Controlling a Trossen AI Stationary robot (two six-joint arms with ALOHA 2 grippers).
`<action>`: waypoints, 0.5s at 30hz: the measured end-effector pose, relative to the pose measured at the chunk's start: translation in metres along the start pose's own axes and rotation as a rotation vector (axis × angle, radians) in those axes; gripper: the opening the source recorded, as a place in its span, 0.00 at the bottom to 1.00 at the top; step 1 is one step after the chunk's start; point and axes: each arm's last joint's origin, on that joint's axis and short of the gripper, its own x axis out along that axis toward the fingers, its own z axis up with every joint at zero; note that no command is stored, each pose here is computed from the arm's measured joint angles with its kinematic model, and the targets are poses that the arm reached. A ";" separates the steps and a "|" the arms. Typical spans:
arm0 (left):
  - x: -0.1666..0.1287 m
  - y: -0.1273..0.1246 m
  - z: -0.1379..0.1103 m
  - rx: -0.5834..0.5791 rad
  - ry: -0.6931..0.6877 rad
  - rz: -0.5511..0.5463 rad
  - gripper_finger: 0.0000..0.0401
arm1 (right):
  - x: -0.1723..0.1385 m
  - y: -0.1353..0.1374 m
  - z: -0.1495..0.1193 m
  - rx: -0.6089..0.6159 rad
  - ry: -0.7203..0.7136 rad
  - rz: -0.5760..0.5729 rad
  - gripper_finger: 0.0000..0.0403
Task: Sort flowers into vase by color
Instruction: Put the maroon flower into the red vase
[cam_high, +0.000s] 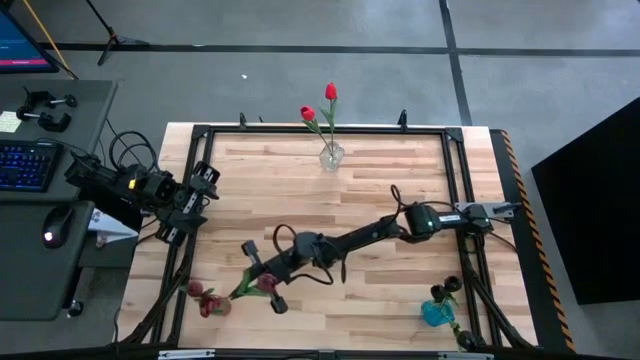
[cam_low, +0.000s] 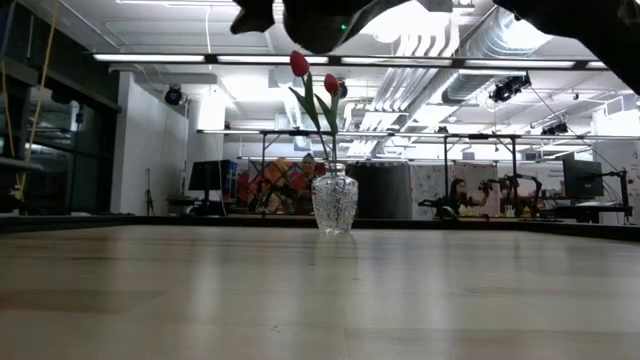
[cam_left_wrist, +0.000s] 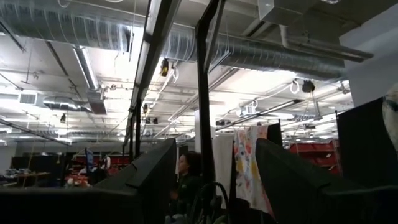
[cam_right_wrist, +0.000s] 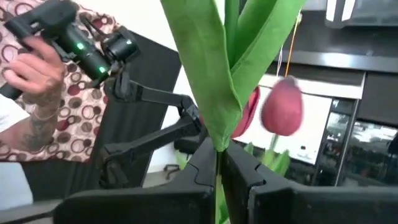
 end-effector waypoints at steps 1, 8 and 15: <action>0.000 0.000 0.000 -0.010 -0.001 0.000 0.51 | 0.002 -0.002 0.001 0.004 0.010 0.001 0.00; 0.000 0.000 0.000 -0.029 -0.001 0.000 0.51 | 0.002 -0.003 -0.006 -0.005 0.103 -0.070 0.00; 0.000 0.000 0.000 -0.029 -0.001 0.000 0.51 | 0.001 -0.003 -0.012 0.016 0.170 -0.100 0.00</action>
